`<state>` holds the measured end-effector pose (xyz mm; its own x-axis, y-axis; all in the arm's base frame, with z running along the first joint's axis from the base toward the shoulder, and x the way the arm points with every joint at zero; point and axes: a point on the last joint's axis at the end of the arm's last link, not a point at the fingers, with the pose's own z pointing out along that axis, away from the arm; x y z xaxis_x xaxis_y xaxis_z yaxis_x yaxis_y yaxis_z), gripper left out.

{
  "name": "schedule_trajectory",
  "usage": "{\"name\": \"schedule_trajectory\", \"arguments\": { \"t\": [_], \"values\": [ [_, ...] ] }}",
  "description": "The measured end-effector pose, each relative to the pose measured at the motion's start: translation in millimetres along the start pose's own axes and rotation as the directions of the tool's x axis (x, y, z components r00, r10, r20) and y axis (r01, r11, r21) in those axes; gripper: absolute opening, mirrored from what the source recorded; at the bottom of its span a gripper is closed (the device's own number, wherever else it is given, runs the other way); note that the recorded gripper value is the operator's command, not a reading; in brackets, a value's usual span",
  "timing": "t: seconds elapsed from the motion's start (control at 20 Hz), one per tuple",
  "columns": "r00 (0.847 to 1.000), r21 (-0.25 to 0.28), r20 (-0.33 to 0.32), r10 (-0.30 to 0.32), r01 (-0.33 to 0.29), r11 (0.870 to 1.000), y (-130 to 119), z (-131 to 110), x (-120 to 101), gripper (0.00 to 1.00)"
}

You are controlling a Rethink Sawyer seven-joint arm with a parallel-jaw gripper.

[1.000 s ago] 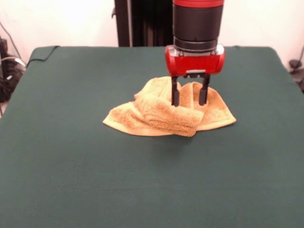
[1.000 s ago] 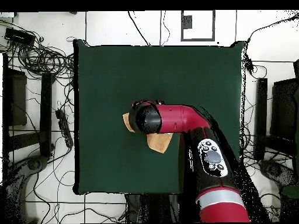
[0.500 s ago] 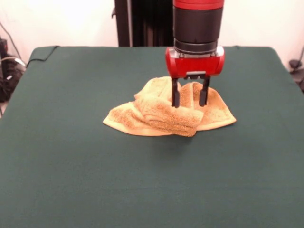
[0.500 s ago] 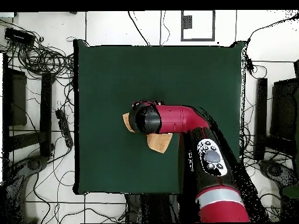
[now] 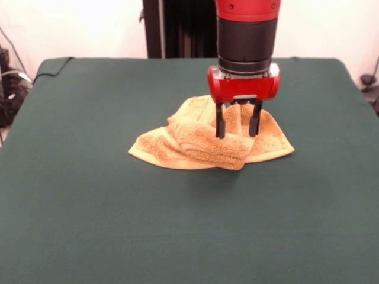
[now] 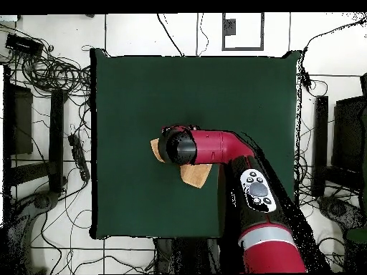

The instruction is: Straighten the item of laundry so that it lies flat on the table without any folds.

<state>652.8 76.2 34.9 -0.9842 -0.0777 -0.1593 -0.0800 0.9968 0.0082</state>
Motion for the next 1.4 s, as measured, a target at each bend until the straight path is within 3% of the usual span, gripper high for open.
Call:
{"name": "schedule_trajectory", "arguments": {
  "t": [0.9, 1.4],
  "values": [
    [1.0, -0.02, -0.028, 0.001, -0.001, 1.0, 8.3, 33.6, 20.3, 1.0],
    [1.0, -0.024, 0.013, 0.004, -0.003, 1.0, 10.0, 44.1, 20.5, 1.0]
  ]
}}
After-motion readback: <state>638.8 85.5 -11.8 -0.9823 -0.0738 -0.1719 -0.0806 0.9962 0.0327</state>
